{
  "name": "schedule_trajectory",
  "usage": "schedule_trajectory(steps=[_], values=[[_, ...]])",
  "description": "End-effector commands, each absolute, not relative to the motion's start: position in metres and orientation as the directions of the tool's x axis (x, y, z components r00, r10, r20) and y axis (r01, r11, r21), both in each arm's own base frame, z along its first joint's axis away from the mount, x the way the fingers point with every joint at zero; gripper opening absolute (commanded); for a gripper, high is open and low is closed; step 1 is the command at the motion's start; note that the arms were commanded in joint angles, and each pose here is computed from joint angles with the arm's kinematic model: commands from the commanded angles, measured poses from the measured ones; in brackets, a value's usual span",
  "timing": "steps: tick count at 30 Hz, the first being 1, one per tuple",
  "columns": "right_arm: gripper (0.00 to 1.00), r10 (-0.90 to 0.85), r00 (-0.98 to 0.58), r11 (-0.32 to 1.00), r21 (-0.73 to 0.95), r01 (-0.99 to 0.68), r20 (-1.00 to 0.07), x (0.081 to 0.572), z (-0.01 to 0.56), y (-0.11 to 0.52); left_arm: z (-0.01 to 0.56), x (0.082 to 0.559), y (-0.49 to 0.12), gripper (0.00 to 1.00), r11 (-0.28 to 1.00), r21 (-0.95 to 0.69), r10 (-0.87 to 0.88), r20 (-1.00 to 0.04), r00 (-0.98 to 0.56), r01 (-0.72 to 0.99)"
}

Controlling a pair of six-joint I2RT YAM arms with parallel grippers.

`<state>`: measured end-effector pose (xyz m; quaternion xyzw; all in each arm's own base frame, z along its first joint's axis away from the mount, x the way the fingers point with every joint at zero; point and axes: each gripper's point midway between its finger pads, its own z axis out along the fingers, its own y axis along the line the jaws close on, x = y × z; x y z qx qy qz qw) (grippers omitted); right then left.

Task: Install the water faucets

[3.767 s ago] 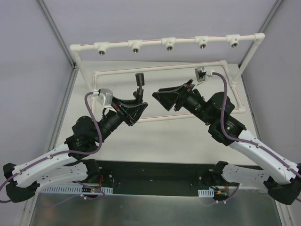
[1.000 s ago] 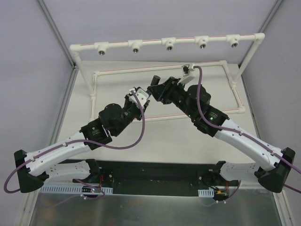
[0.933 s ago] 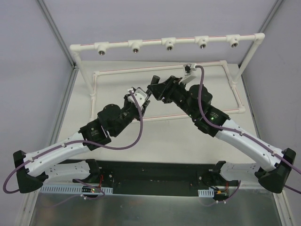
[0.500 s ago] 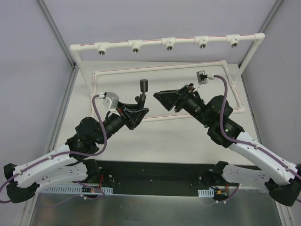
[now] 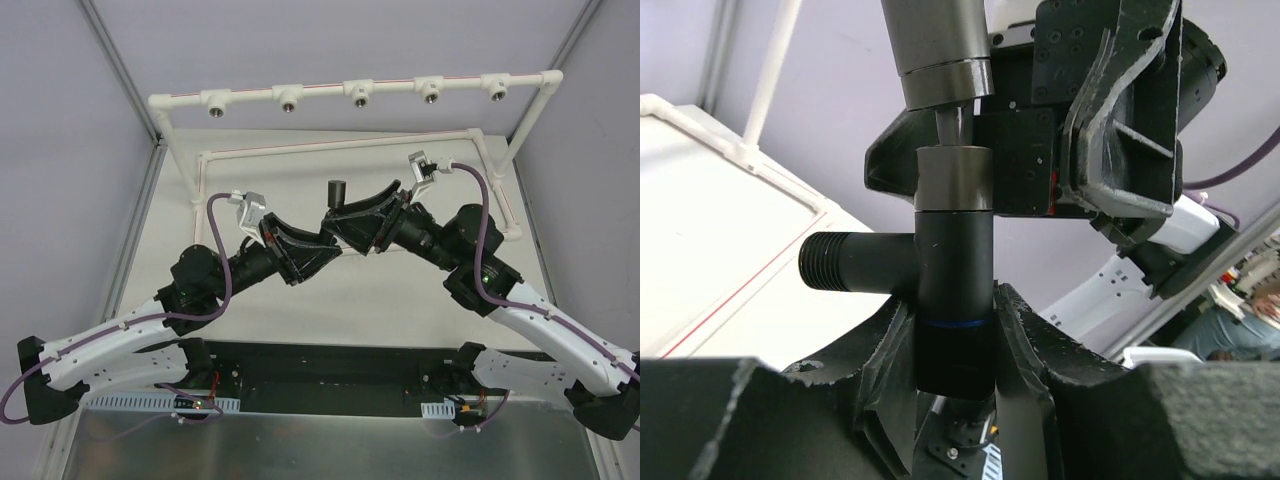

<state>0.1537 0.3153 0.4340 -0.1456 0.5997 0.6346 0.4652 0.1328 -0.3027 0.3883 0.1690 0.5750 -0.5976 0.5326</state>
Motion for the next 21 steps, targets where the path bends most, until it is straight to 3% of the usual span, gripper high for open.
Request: schedule_trajectory(steps=[1,17,19,21], values=[[0.62,0.465,-0.475,0.095,0.575,-0.812,-0.747,0.1427,0.4616,0.3058,0.4342,0.1136,-0.2992,0.00,0.081,-0.477,-0.525,-0.767,-0.369,0.875],[0.42,0.452,-0.502,0.083,0.595,-0.799,-0.737,0.1414,0.4558,0.3084,0.4364,0.1129,-0.3014,0.00,0.063,-0.480,-0.530,-0.759,-0.378,0.875],[0.33,0.450,-0.510,0.084,0.603,-0.793,-0.734,0.1424,0.4536,0.3095,0.4373,0.1133,-0.3004,0.00,0.068,-0.477,-0.534,-0.759,-0.372,0.876],[0.13,0.455,-0.513,0.097,0.614,-0.784,-0.727,0.1452,0.4541,0.3089,0.4375,0.1145,-0.2986,0.00,0.081,-0.466,-0.538,-0.765,-0.355,0.881]])
